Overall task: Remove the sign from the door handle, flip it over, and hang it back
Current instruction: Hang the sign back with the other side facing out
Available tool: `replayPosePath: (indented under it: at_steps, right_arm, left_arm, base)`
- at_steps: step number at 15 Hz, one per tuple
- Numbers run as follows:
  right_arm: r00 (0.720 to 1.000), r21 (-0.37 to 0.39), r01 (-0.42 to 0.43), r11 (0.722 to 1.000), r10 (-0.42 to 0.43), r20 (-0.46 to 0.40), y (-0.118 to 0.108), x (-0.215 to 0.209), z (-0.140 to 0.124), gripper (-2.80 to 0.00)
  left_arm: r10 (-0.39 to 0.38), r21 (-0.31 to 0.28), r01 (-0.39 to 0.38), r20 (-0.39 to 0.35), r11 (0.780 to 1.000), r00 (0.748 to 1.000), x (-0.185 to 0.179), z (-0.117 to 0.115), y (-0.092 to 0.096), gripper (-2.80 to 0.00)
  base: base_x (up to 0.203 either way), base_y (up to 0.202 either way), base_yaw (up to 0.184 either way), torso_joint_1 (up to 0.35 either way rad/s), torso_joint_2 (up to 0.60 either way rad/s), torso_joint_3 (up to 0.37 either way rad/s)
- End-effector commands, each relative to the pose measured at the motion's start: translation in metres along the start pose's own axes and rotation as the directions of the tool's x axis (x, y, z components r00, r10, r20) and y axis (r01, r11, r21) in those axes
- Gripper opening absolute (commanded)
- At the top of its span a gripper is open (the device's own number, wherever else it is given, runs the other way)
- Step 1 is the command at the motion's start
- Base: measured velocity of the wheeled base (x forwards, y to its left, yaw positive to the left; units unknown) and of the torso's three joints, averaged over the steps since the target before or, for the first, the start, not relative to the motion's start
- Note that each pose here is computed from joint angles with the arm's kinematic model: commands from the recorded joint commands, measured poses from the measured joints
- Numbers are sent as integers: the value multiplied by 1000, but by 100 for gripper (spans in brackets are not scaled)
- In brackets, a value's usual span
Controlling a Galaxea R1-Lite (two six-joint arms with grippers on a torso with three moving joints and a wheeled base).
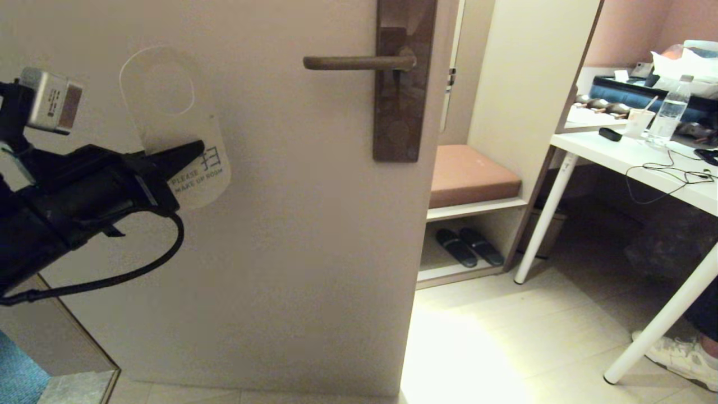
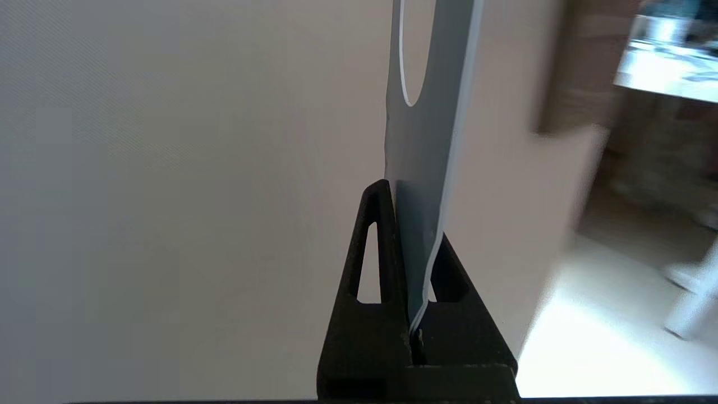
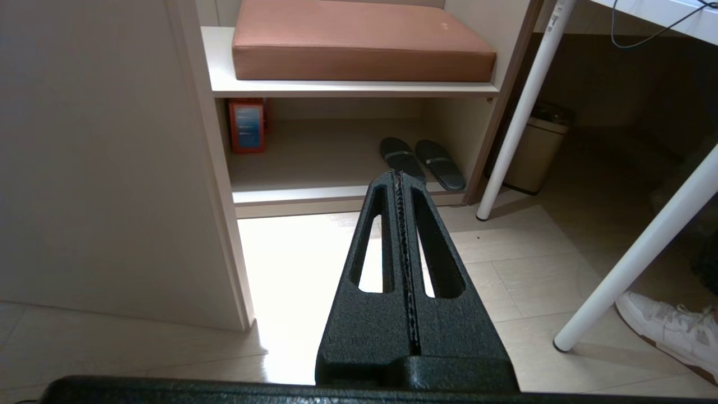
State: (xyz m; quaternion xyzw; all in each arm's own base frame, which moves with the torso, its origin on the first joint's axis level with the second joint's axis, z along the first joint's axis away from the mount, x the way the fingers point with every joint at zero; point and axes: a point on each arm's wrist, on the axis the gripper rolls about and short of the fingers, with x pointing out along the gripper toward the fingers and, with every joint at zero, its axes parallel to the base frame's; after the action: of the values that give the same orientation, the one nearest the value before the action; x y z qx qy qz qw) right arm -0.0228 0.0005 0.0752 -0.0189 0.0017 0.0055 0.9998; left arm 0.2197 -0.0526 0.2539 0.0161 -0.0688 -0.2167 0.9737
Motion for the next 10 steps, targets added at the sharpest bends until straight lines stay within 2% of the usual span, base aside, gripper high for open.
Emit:
replayPosePath:
  at_steps: [1, 5, 10]
  right_arm:
    - [1000, 0, -1, 1000, 1, 1, 0, 0, 0, -280]
    - [1000, 0, 0, 1000, 0, 1, 0, 0, 0, -280]
    - [1000, 0, 0, 1000, 0, 1, 0, 0, 0, -280]
  left_arm:
    - [13, -2, -13, -13, 1000, 1000, 19, -1, 2, -280]
    - [28, -12, -29, -45, 1000, 999, 30, 11, -13, -280]
    - [37, -20, -37, -26, 999, 999, 35, 27, -35, -280]
  base:
    - [0, 0, 0, 0, 0, 0]
    - [0, 0, 0, 0, 0, 0]
    - [0, 0, 0, 0, 0, 0]
